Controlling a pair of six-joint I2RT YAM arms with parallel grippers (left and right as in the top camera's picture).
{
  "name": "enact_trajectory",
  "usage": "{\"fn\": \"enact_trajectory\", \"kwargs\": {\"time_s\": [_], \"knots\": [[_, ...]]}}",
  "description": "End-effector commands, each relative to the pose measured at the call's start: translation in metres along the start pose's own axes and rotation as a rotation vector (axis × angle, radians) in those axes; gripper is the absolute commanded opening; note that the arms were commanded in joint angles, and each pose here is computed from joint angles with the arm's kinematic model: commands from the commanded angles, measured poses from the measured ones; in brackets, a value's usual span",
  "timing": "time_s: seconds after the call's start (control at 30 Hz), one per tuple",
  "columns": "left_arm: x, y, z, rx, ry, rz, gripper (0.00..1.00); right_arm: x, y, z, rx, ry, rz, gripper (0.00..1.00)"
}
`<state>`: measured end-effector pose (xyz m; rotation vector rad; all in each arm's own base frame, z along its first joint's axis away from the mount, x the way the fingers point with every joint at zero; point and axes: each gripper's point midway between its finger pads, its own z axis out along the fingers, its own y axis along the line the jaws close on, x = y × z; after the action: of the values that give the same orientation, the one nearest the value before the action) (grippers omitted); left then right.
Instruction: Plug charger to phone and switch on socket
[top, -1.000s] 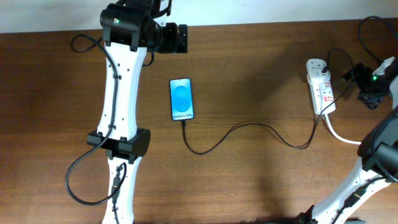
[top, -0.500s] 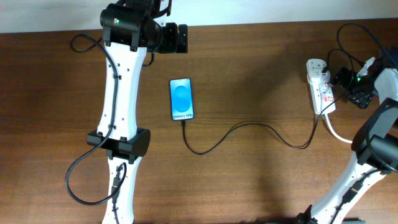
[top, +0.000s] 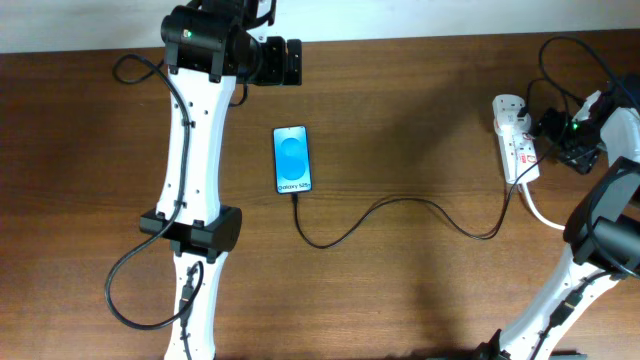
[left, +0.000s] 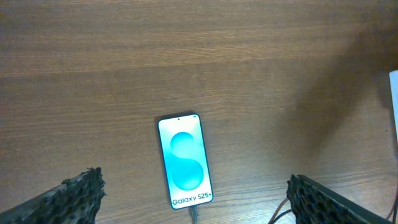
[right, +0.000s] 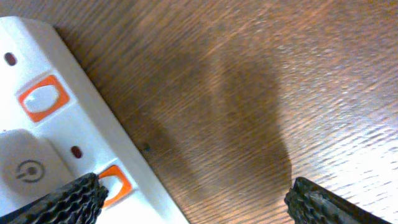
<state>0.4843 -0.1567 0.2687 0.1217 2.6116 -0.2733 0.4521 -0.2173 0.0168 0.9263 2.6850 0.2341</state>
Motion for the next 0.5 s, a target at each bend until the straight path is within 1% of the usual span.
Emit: {"fn": "enact_trajectory", "kwargs": {"time_s": [0.0, 0.13, 0.2, 0.3, 0.37, 0.43, 0.47], "knots": [[-0.004, -0.005, -0.017, 0.013, -0.036, 0.018, 0.99, 0.025, 0.026, 0.013, -0.013, 0.076, -0.08, 0.99], [-0.004, -0.005, -0.017, 0.013, -0.036, 0.018, 0.99, 0.028, 0.027, 0.013, -0.012, 0.088, -0.079, 0.99], [-0.004, -0.005, -0.017, 0.013, -0.036, 0.018, 0.99, 0.019, 0.019, 0.009, -0.011, 0.063, -0.052, 0.98], [-0.004, -0.005, -0.017, 0.013, -0.036, 0.019, 0.99, -0.008, -0.011, -0.022, -0.001, 0.014, 0.069, 0.98], [-0.004, -0.005, -0.017, 0.013, -0.036, 0.018, 0.99, -0.028, -0.042, -0.066, -0.028, -0.016, 0.169, 0.98], [-0.004, -0.005, -0.017, 0.013, -0.036, 0.018, 0.99, -0.037, -0.064, -0.097, -0.022, -0.037, 0.244, 0.99], [-0.004, -0.005, -0.017, 0.013, -0.036, 0.018, 0.99, -0.038, -0.075, -0.116, -0.021, -0.042, 0.312, 0.98]]}}
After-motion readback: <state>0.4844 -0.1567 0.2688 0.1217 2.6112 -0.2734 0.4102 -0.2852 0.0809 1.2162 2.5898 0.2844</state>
